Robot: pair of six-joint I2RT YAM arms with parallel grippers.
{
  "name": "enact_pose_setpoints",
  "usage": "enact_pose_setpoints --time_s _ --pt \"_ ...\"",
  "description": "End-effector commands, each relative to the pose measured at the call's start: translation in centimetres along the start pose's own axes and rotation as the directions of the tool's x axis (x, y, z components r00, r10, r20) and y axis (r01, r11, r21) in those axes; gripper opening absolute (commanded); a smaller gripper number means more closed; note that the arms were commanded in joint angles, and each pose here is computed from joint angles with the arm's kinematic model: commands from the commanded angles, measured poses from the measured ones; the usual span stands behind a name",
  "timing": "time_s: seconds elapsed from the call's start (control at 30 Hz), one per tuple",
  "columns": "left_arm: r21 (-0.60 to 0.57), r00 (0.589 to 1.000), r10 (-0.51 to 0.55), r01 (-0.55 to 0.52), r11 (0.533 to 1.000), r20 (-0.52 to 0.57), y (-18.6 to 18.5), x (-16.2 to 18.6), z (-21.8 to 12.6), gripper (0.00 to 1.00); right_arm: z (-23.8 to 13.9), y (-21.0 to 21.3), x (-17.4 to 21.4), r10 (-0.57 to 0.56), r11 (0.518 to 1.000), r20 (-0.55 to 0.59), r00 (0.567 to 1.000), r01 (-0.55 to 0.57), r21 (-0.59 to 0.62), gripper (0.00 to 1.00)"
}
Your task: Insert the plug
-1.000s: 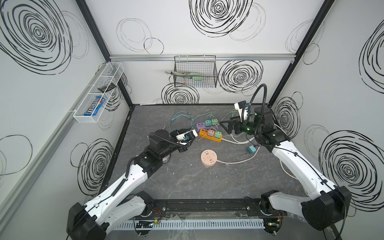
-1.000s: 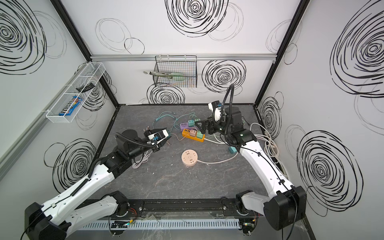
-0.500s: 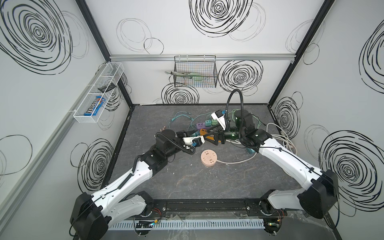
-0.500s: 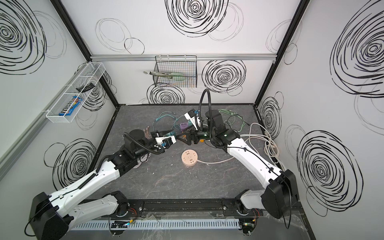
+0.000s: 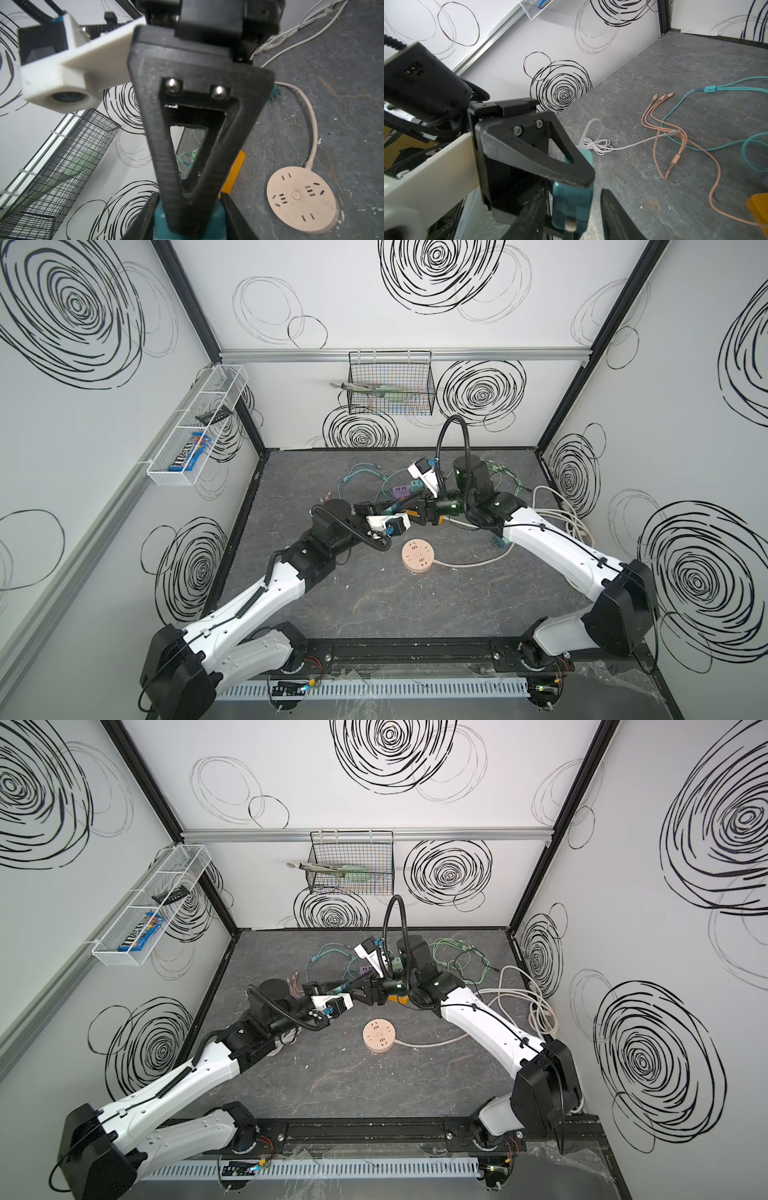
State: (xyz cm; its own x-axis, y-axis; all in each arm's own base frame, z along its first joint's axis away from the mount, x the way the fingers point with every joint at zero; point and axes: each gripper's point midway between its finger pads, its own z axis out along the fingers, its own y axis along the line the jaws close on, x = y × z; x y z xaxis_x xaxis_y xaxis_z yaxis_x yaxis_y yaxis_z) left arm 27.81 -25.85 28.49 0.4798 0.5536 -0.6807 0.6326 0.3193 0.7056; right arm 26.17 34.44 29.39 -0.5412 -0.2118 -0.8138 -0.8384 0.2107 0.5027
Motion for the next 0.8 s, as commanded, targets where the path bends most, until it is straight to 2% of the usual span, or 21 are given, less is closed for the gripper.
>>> enact_pose_setpoints --time_s 0.0,0.23,0.3,0.37,0.47,0.53,0.6,0.7,0.77 --pt "-0.046 0.998 0.039 -0.036 0.998 0.059 1.4 -1.9 -0.3 0.0 0.2 1.0 -0.8 -0.037 0.999 -0.001 0.999 0.036 -0.036 0.43" --pt "-0.042 0.999 0.031 -0.029 0.999 0.036 1.5 -1.6 -0.1 0.0 0.6 0.6 -0.1 -0.027 0.999 -0.019 0.999 0.026 -0.045 0.37" --pt "-0.045 0.999 0.024 -0.023 0.999 0.033 1.7 -1.6 0.0 0.0 0.9 0.7 0.0 -0.03 0.998 -0.03 0.999 0.029 -0.055 0.3" --pt "-0.056 0.999 0.016 -0.014 0.998 0.034 2.0 -1.7 0.0 0.02 0.8 0.5 -0.2 -0.036 0.999 -0.025 0.999 0.036 -0.036 0.18" --pt "-0.084 0.999 -0.025 0.029 0.996 0.046 2.4 -1.7 -0.1 0.19 0.2 -0.5 -0.7 -0.053 0.998 0.011 0.999 0.052 0.031 0.06" --pt "-0.134 0.992 -0.104 0.113 0.984 0.076 3.6 -2.2 -0.5 0.47 -0.4 -1.0 -1.0 -0.058 0.997 0.044 0.997 0.056 0.058 0.0" --pt "-0.2 0.957 -0.259 0.281 0.938 0.131 5.3 -2.7 -1.3 0.78 -1.2 -1.4 -1.3 -0.06 0.996 0.082 0.995 0.054 0.075 0.0" --pt "-0.207 0.884 -0.44 0.466 0.86 0.158 5.9 -2.6 -2.3 1.0 -2.3 -1.8 -1.5 -0.079 0.992 0.123 0.989 0.066 0.104 0.0" --pt "-0.208 0.816 -0.55 0.577 0.79 0.175 6.1 -2.4 -2.9 0.96 -3.0 -2.4 -1.7 -0.083 0.99 0.146 0.986 0.064 0.13 0.0"
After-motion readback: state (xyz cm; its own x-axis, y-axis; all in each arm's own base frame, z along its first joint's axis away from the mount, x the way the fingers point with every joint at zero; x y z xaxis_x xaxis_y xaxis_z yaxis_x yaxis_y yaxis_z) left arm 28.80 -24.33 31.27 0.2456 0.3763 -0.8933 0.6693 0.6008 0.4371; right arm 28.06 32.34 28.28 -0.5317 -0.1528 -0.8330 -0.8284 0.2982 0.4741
